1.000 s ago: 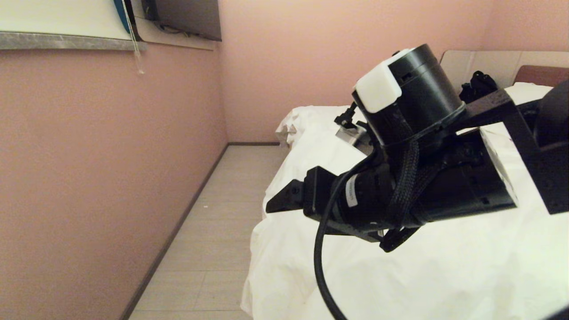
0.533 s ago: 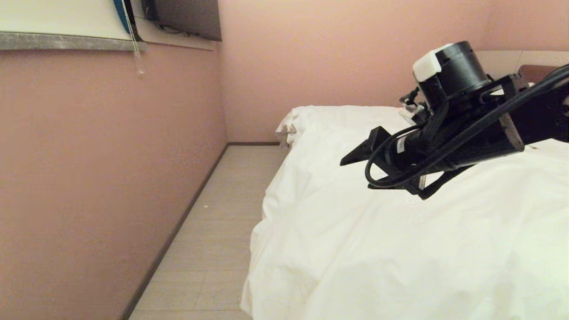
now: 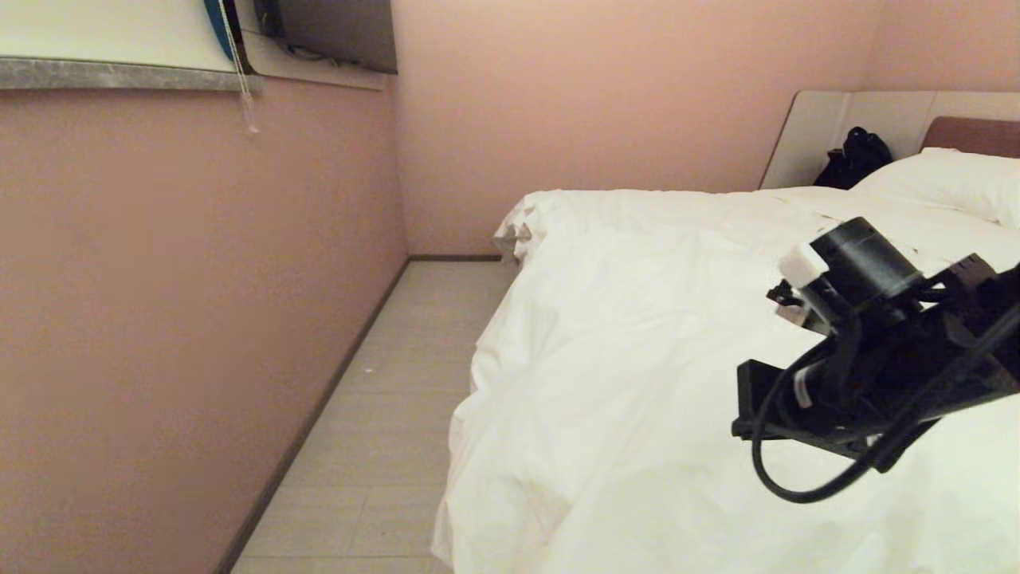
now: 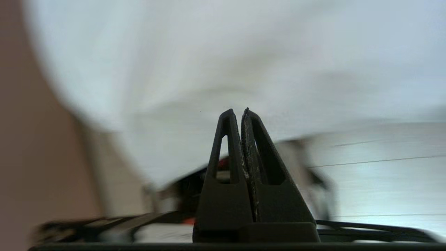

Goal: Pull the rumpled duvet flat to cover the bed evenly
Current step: Flatten the corners of the folded blanket

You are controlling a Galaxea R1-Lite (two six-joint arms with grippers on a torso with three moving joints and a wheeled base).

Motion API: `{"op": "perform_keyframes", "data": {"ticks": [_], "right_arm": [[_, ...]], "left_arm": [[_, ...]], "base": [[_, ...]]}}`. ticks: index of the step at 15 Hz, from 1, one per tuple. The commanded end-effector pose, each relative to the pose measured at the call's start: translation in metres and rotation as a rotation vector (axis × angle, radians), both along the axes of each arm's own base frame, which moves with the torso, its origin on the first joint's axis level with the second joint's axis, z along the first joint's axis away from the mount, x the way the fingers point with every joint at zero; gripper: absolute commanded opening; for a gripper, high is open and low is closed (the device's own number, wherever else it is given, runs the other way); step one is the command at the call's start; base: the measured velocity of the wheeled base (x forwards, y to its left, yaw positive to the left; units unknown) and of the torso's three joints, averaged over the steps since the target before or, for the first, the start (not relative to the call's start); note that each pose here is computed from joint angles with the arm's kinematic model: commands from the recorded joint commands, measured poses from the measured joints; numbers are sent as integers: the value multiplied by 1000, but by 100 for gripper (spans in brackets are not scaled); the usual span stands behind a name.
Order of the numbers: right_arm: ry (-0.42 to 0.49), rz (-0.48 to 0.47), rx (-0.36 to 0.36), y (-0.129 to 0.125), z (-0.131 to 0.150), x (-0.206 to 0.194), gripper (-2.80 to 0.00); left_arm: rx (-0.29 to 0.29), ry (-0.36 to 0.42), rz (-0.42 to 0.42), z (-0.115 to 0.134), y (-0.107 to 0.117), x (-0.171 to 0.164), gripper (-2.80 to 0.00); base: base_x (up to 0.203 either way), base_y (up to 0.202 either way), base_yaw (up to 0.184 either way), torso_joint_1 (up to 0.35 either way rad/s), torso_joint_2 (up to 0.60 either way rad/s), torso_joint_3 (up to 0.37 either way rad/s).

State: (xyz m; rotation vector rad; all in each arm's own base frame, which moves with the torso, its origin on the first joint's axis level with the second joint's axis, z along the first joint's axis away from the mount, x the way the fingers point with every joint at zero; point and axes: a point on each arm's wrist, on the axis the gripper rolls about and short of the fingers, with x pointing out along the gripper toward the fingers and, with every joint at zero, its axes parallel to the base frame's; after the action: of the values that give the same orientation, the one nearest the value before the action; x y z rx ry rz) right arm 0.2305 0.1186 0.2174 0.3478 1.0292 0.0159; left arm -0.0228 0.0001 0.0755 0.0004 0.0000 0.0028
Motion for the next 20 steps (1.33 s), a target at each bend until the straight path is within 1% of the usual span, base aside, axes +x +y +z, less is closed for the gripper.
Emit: {"op": "perform_keyframes", "data": {"ticks": [1, 3, 4, 6, 7, 9, 11, 14, 16, 19, 20], "right_arm": [[-157, 375, -476, -26, 11, -21, -280], [-177, 432, -584, -50, 16, -37, -280], [-171, 444, -632, -62, 16, -41, -280], [-133, 447, -707, -85, 13, -45, -280], [-109, 442, -726, -94, 9, -48, -280], [-75, 389, -738, -111, 0, -49, -280], [-64, 356, -708, -121, -13, -47, -280], [-69, 280, -633, -137, -37, -48, -280], [-88, 212, -591, -150, -41, -49, -280], [-114, 142, -498, -173, -42, -52, -280], [-121, 138, -454, -178, -44, -52, 0]], "left_arm": [[0, 0, 0, 0, 0, 0, -280], [0, 0, 0, 0, 0, 0, -280], [0, 0, 0, 0, 0, 0, -280], [1, 0, 0, 0, 0, 0, -280], [0, 0, 0, 0, 0, 0, -280], [0, 0, 0, 0, 0, 0, -280], [0, 0, 0, 0, 0, 0, -280], [0, 0, 0, 0, 0, 0, -280], [0, 0, 0, 0, 0, 0, -280], [0, 0, 0, 0, 0, 0, -280], [0, 0, 0, 0, 0, 0, -280]], "base": [[0, 0, 0, 0, 0, 0], [0, 0, 0, 0, 0, 0], [0, 0, 0, 0, 0, 0], [0, 0, 0, 0, 0, 0], [0, 0, 0, 0, 0, 0], [0, 0, 0, 0, 0, 0], [0, 0, 0, 0, 0, 0], [0, 0, 0, 0, 0, 0], [0, 0, 0, 0, 0, 0], [0, 0, 0, 0, 0, 0], [0, 0, 0, 0, 0, 0]]}}
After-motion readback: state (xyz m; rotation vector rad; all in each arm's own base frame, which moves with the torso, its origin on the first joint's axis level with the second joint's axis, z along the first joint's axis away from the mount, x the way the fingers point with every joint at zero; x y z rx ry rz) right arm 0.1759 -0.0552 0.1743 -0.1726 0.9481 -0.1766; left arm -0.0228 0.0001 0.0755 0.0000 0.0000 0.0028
